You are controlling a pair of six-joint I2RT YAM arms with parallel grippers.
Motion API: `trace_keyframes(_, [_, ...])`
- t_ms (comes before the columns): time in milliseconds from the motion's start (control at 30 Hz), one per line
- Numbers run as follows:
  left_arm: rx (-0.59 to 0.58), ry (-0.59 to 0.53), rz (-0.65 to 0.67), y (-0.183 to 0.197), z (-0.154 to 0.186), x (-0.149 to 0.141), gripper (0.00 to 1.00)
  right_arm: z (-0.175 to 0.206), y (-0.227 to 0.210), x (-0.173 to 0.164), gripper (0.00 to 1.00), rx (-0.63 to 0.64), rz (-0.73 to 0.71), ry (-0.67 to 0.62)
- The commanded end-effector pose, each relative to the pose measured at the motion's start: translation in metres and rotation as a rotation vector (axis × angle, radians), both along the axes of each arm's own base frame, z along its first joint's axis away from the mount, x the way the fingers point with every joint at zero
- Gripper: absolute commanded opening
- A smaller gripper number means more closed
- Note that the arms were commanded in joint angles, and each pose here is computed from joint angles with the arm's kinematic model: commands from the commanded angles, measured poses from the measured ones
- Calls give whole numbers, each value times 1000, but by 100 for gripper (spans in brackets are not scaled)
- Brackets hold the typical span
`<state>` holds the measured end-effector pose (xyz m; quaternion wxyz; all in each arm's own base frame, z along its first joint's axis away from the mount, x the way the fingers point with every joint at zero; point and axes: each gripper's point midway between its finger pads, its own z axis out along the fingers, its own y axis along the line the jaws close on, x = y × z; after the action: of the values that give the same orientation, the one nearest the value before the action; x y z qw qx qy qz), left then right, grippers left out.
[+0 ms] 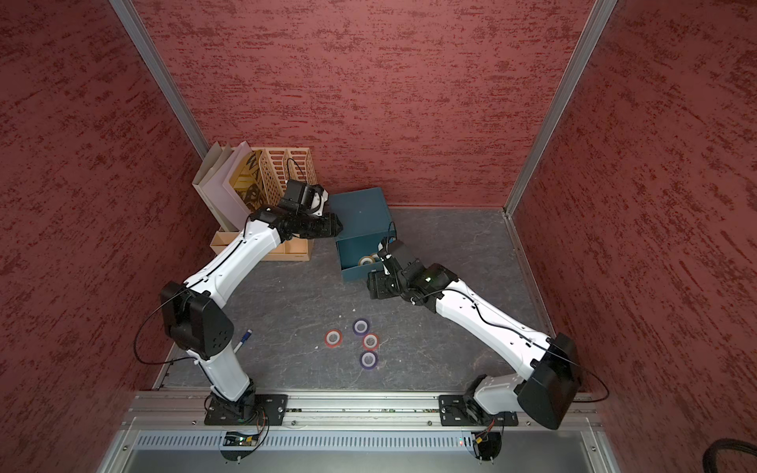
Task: Place the transparent tape into the drawer according to color
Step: Close the drawer in the storage box.
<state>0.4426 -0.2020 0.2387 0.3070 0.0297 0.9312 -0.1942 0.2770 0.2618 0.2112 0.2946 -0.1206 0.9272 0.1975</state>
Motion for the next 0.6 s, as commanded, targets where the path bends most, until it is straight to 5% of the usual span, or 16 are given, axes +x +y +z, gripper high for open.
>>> trace_keyframes(0, [10,2,7,2,-5,7,56,3,4,12,72,-5,-22,-67])
trace_keyframes(567, [11,16,3,5,-10,6,51,-4,13,43,54,31,-91,-226])
